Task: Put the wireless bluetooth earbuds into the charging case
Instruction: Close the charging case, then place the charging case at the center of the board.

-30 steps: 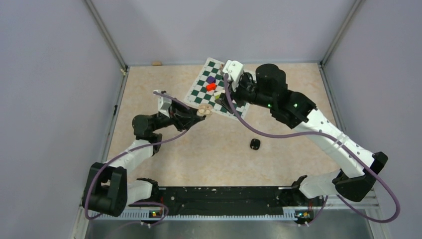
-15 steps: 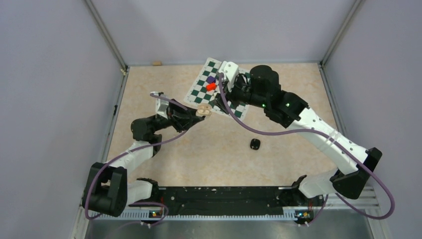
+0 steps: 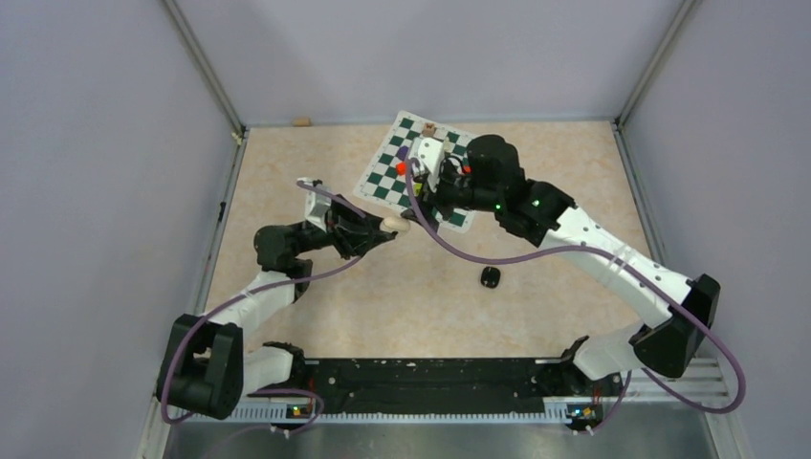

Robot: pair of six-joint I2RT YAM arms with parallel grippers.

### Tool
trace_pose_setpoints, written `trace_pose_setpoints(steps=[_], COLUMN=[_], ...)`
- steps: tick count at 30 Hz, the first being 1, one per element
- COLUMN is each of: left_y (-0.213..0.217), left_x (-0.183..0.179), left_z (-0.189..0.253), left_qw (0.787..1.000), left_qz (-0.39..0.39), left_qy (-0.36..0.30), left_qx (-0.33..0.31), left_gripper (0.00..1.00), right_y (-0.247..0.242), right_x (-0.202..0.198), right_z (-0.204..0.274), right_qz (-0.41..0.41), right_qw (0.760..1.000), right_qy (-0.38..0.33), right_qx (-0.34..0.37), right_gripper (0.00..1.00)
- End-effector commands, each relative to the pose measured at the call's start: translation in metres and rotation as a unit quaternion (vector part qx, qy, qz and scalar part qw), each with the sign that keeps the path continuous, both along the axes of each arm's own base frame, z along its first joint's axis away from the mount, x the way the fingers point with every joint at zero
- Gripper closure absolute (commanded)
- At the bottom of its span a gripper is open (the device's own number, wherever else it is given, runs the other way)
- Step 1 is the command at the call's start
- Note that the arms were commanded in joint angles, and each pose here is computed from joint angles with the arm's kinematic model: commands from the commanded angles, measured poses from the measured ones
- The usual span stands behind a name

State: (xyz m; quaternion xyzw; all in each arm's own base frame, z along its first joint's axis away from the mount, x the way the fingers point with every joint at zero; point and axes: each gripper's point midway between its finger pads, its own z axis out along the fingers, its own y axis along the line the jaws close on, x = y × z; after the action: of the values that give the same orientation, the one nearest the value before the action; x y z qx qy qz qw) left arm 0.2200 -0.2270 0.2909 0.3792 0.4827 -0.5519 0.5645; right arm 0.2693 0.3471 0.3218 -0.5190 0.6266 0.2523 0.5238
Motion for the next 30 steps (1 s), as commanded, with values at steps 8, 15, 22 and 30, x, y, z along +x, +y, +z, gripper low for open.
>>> trace_pose_setpoints(steps=[8,15,22,30], left_y=[-0.003,-0.012,-0.037,-0.051], left_x=[0.044,0.075,0.078,0.091], left_z=[-0.017,-0.064,-0.12,-0.184], left_qw=[0.996,0.981,0.963,0.932], left_qz=[0.067,0.109,0.099,0.111], left_qy=[0.053,0.134,0.187,0.241], left_qx=[0.027,0.09,0.169,0.245], left_gripper=[1.0,1.0,1.0,1.0], right_y=[-0.053,-0.132,-0.19,-0.201], right_x=[-0.037,0.044,0.091,0.086], right_z=[0.062,0.025,0.001,0.001], right_qz=[0.018,-0.223,-0.369,-0.378], right_qw=[0.995,0.965,0.921,0.913], right_qy=[-0.093,-0.131,-0.113,-0.134], right_qx=[0.044,0.046,0.053,0.077], right_gripper=[0.2,0.01,0.01,0.01])
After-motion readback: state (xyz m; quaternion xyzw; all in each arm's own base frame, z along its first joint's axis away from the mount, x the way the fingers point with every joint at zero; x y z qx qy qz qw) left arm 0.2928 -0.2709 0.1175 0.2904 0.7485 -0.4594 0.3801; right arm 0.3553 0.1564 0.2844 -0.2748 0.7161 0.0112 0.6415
